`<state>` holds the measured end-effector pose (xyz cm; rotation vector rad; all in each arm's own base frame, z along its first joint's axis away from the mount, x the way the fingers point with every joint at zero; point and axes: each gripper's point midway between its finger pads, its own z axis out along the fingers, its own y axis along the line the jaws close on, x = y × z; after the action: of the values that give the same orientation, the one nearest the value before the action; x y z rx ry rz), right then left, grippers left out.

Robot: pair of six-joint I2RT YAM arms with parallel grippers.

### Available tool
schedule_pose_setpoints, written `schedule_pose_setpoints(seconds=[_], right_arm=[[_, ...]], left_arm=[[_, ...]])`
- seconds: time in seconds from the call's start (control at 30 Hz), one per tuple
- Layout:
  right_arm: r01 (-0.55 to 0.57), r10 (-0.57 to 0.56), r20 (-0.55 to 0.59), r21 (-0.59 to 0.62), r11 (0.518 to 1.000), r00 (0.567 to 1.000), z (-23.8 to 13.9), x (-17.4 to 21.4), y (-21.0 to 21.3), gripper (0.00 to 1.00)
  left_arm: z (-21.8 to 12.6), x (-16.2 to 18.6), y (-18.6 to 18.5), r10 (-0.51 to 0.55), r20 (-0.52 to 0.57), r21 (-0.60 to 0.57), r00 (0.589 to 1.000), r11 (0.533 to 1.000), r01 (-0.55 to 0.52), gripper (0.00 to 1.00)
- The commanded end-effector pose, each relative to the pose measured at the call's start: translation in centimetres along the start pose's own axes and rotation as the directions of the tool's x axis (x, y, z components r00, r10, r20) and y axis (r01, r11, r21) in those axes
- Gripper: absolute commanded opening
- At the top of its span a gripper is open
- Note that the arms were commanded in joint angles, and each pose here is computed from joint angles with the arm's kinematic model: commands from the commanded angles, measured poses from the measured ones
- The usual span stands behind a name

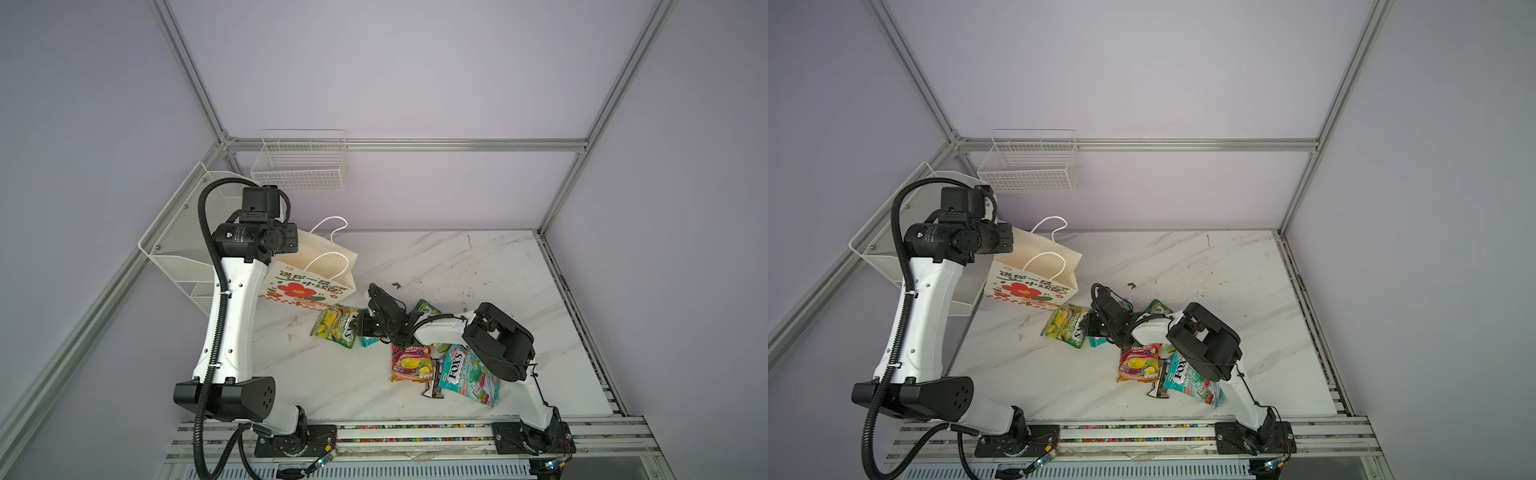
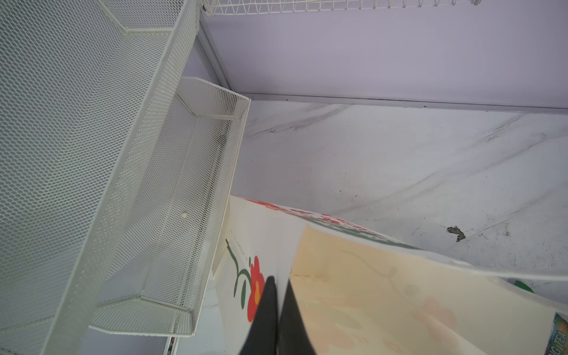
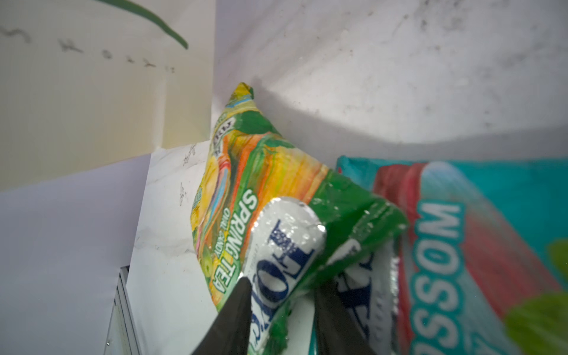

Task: Place the snacks into the paper bag
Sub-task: 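Grasp the green Spring Tea candy bag with the right gripper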

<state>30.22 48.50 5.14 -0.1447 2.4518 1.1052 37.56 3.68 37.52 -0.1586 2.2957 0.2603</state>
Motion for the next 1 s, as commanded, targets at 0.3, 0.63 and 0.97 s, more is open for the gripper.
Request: schedule_pose_setpoints(seconds=[0.3, 0.63, 0.97], right_arm=[[-0.097, 0.068, 0.139, 0.215, 0.972, 0.988, -2.2, -3.2, -6.6, 0.00], [-0.131, 0.052, 0.243, 0.322, 0.938, 0.969, -7.7, -7.0, -10.4, 0.00], [-0.059, -0.038, 0.302, 0.306, 0.950, 0.952, -13.2, -9.7, -7.2, 0.00]], left_arm=[[-1.2, -0.1, -0.6, 0.033, 0.039, 0.008, 0.999, 0.999, -0.034, 0.00], [-1.5, 0.1, -2.3, 0.077, 0.034, 0.012, 0.996, 0.997, -0.077, 0.00], [-2.7, 0.5, -4.8, 0.125, 0.039, 0.040, 0.991, 0.991, -0.126, 0.00]])
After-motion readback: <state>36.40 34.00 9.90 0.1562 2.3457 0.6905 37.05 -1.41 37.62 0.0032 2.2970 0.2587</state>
